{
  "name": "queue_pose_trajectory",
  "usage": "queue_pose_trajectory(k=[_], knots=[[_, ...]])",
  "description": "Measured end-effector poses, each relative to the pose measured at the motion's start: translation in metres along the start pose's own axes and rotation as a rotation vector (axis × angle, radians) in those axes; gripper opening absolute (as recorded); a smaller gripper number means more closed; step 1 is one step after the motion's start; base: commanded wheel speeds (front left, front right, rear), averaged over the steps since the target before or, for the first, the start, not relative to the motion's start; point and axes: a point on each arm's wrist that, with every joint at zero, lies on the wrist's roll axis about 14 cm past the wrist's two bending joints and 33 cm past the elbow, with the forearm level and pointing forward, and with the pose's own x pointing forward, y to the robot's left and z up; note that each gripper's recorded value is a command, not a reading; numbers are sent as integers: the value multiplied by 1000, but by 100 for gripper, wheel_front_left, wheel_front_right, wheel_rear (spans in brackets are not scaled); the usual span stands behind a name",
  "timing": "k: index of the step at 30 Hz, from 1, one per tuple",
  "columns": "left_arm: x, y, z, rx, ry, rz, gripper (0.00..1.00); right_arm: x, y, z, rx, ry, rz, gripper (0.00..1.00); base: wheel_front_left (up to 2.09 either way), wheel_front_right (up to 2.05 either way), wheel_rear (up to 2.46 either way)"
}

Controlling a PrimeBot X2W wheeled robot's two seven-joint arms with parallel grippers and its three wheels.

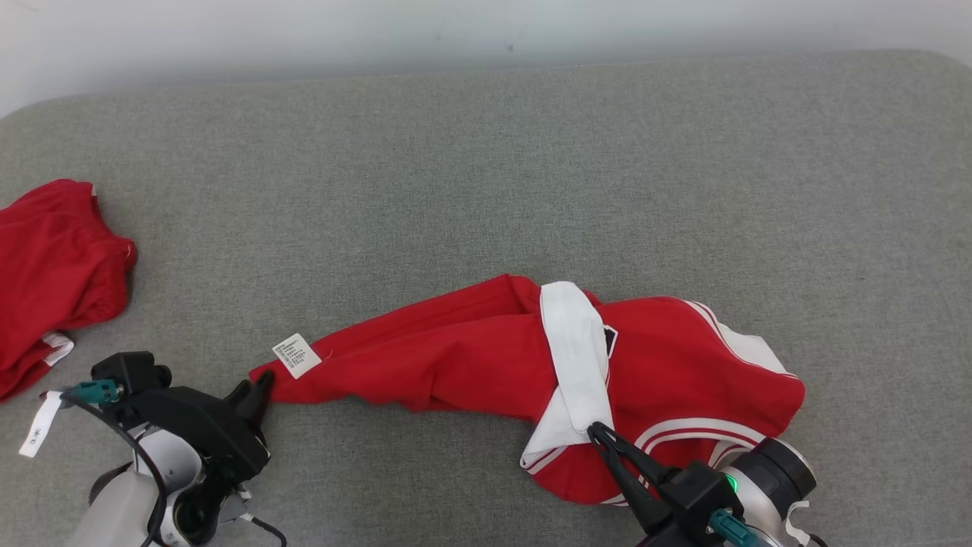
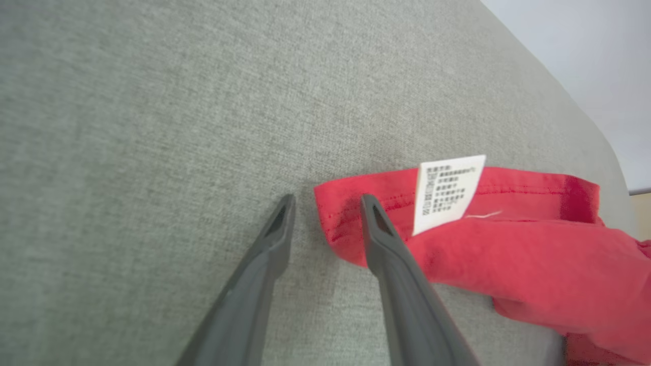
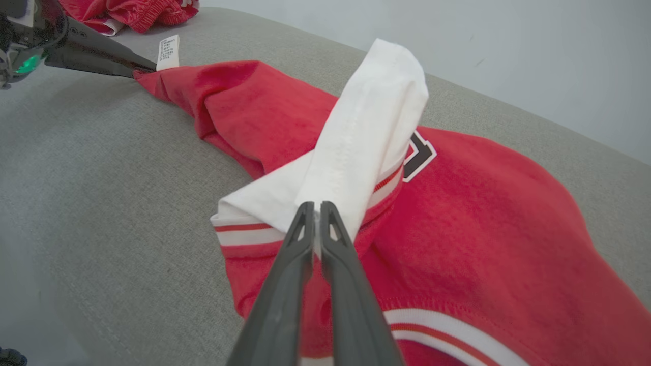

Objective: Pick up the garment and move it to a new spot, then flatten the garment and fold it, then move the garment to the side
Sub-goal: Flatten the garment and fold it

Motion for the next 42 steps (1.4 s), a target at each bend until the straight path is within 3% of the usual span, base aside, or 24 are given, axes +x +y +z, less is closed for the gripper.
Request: queue_pose_trajectory(k=[1,2,4,7,10,12,13,15,16,27,28,30,31,42], knots=[[1,2,0,-1,-2,7,36,0,0,1,4,-2,-1,0,0,0,0],[1,5,-1,10,0,24,31,0,0,1,6,-4,-2,0,0,0,0],[2,8,-2,16,7,37,32,0,-1,2,14,-7,-6,0,0,0,0],[3,9,-5,19,19,43,16,0,-3,2,27,-11,-14,0,0,0,0],[4,11,-6,22,24,48,13,0,-5,4,34,-17,-22,0,0,0,0],[4,11,-6,22,27,51,5,-1,-6,4,41,-21,-26,0,0,0,0],[4,12,-8,19,33,52,7,-1,-6,5,43,-22,-27,0,0,0,0],[5,11,-8,11,36,43,49,-1,-6,5,48,-24,-30,0,0,0,0],[5,9,-8,11,37,36,100,-1,-6,5,49,-24,-32,0,0,0,0],[5,-2,-12,0,61,-3,100,-1,-6,6,65,-28,-35,0,0,0,0],[5,-2,-12,-1,63,-3,90,-1,-6,6,66,-28,-35,0,0,0,0],[5,-3,-12,3,65,-12,5,-2,-6,6,67,-28,-36,0,0,0,0],[5,-2,-13,7,71,-11,0,-2,-6,6,67,-29,-36,0,0,0,0],[3,-19,11,46,-55,-57,0,-8,-21,23,113,-106,-96,0,0,0,0]])
